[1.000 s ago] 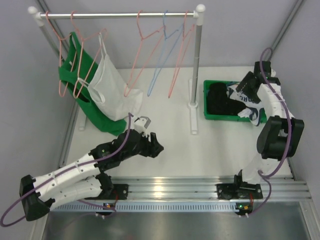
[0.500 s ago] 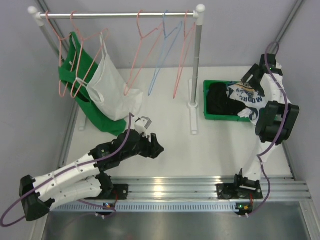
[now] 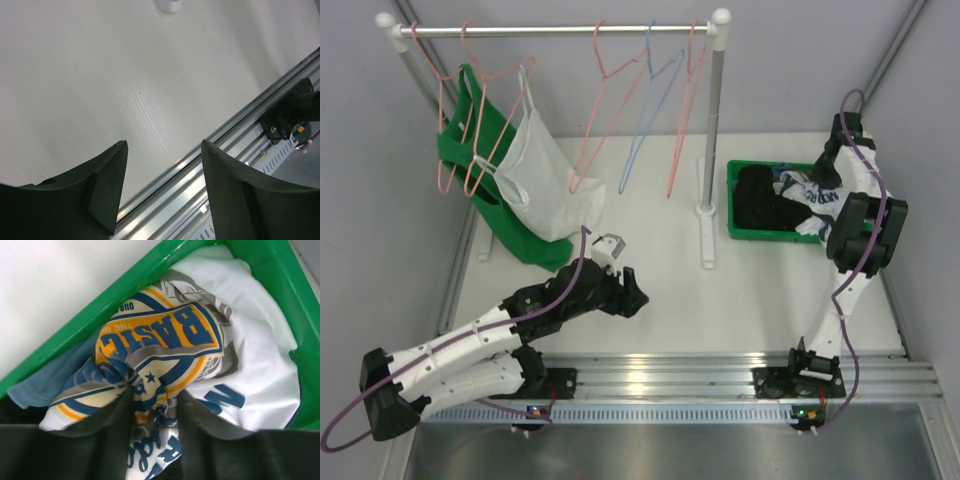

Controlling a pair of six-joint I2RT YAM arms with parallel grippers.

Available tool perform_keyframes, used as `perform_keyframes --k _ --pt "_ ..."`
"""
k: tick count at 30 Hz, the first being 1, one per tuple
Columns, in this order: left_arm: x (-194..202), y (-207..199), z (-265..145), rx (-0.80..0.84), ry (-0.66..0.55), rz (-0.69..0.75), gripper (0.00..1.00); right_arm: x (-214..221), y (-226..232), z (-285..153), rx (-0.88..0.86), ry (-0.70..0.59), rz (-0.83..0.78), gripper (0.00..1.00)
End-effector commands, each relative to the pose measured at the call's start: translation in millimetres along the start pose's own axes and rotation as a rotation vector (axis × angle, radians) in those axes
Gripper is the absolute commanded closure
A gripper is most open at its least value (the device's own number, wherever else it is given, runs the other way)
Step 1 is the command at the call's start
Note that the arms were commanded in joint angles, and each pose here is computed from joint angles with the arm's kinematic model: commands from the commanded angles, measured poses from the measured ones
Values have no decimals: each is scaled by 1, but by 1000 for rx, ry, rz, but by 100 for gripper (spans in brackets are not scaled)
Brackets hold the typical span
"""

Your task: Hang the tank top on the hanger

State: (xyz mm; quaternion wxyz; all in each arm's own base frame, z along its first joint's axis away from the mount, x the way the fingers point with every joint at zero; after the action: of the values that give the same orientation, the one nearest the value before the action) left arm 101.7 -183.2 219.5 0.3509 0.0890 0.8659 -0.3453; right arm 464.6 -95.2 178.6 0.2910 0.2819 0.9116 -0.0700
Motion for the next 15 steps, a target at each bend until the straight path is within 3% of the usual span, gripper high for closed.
perform_keyframes --k 1,2,6,15 --pt "-9 -10 0 59 -41 10 34 -5 0 -24 -3 -53 -1 71" --pt "-9 -10 0 61 -41 11 34 -6 -1 -29 -6 -60 3 83" --pt "-10 -11 -1 63 -43 14 34 -20 -2 -61 -35 -128 21 99" --pt "-13 -13 -3 68 -49 17 34 -51 -8 -161 -140 -347 87 100"
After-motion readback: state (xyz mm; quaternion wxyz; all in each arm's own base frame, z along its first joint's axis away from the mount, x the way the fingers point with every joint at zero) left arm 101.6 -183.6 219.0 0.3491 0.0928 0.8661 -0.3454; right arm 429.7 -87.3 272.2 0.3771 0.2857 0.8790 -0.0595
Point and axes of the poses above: each gripper's point midway between its finger pads, its own z axis out along the fingers, its own y axis along the line the jaws close on, x = y × z, the point moved 10 cm from there along -z, back along the fingers, and after that the axes turned 7 degrees about -z, right-handed, at the moved point
